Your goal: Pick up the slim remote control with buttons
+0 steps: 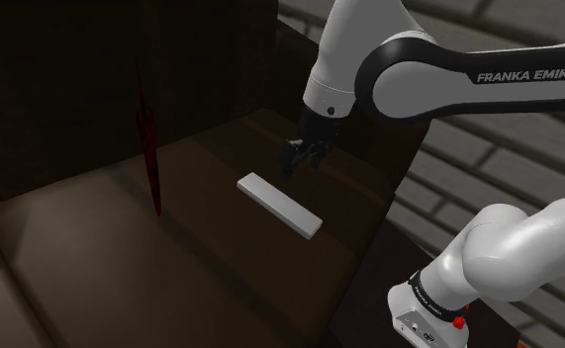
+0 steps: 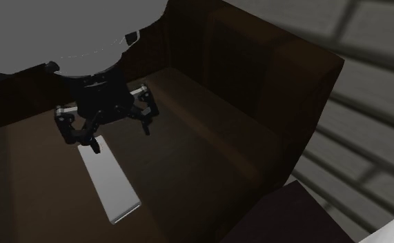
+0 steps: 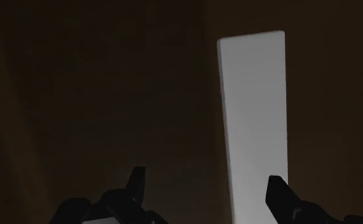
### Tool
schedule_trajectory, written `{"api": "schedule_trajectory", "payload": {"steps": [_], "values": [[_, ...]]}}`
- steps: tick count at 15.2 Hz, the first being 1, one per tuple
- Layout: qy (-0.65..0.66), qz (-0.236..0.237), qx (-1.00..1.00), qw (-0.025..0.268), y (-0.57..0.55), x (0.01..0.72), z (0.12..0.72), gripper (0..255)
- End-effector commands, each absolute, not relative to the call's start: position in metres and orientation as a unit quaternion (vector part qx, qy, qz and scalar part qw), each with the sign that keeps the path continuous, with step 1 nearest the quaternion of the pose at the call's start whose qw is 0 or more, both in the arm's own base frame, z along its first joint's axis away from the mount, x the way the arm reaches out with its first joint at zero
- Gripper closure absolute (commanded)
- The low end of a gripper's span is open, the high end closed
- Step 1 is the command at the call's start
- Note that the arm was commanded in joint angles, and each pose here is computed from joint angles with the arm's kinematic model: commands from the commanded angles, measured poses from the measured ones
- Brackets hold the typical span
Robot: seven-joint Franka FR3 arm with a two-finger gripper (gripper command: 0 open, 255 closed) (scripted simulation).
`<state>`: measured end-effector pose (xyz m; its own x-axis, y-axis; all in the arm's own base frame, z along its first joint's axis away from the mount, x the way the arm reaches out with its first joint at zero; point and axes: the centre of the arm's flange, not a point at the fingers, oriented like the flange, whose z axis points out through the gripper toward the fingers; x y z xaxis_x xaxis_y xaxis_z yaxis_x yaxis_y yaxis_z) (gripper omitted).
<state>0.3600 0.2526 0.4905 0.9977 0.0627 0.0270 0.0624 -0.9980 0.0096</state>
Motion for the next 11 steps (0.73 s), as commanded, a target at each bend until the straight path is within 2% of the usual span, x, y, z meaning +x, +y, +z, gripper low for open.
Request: {"api": "schedule_trajectory", "payload": {"steps": [1, 11], "values": [[0.035, 0.007, 0.999, -0.001, 0.277, 0.360, 0.476, 0], [0.040, 0.000, 0.999, -0.006, 0.304, 0.360, 0.424, 0]]}}
